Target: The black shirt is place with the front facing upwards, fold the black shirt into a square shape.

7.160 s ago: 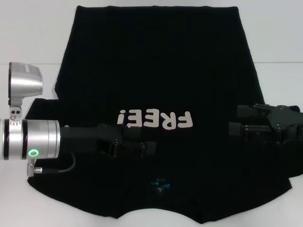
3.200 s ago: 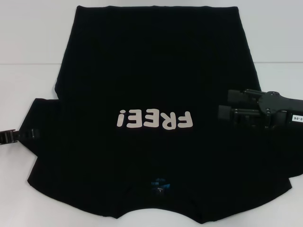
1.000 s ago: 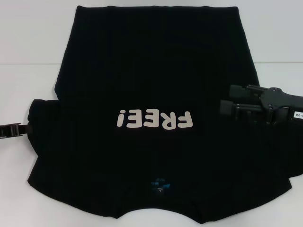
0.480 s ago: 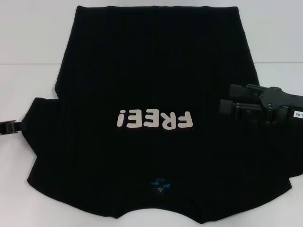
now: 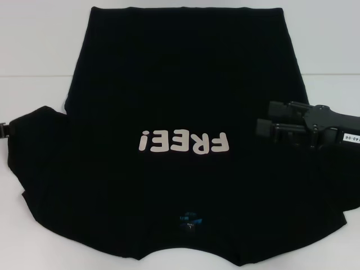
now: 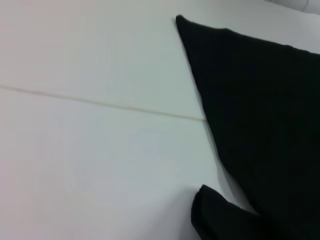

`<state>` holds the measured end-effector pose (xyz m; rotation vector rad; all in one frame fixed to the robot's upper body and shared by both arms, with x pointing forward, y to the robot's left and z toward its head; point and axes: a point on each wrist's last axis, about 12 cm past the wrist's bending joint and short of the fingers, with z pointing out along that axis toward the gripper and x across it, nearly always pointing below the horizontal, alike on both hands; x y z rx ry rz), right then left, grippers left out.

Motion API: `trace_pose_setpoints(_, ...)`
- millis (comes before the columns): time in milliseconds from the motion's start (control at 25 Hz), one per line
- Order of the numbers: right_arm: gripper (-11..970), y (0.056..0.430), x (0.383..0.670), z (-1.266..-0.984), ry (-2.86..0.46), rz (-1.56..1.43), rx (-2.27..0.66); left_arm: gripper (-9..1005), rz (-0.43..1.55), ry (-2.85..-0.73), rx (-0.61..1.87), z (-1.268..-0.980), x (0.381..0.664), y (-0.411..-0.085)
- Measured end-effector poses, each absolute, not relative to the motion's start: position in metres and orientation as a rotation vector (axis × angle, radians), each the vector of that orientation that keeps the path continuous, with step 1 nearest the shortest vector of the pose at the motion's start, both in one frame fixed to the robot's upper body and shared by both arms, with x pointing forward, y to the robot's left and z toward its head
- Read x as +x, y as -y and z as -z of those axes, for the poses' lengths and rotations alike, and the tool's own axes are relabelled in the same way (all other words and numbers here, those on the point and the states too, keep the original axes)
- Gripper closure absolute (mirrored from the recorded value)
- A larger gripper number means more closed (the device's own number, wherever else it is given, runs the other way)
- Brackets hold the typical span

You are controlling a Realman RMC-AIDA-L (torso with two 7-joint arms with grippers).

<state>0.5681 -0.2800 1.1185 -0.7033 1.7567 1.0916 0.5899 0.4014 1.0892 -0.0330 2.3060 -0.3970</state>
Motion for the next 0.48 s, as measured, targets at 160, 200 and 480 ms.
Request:
trace_pose_setpoints(160, 46, 0.279, 0.568, -1.118, -1.756, -1.094, -0.703, 930, 0.371, -2.296, -0.020, -1.093, 0.596, -0.401)
trace_pose_setpoints(200, 47, 0.279, 0.568, -1.118, -1.756, -1.094, -0.703, 928, 0.365, -2.296, -0.017, -1.094, 0.597, -0.401)
trace_pose_setpoints(480, 52, 0.278, 0.568, -1.117, -1.756, -1.093, -0.702, 910, 0.323, -2.288, -0.013, -1.097, 0.603, -0.401)
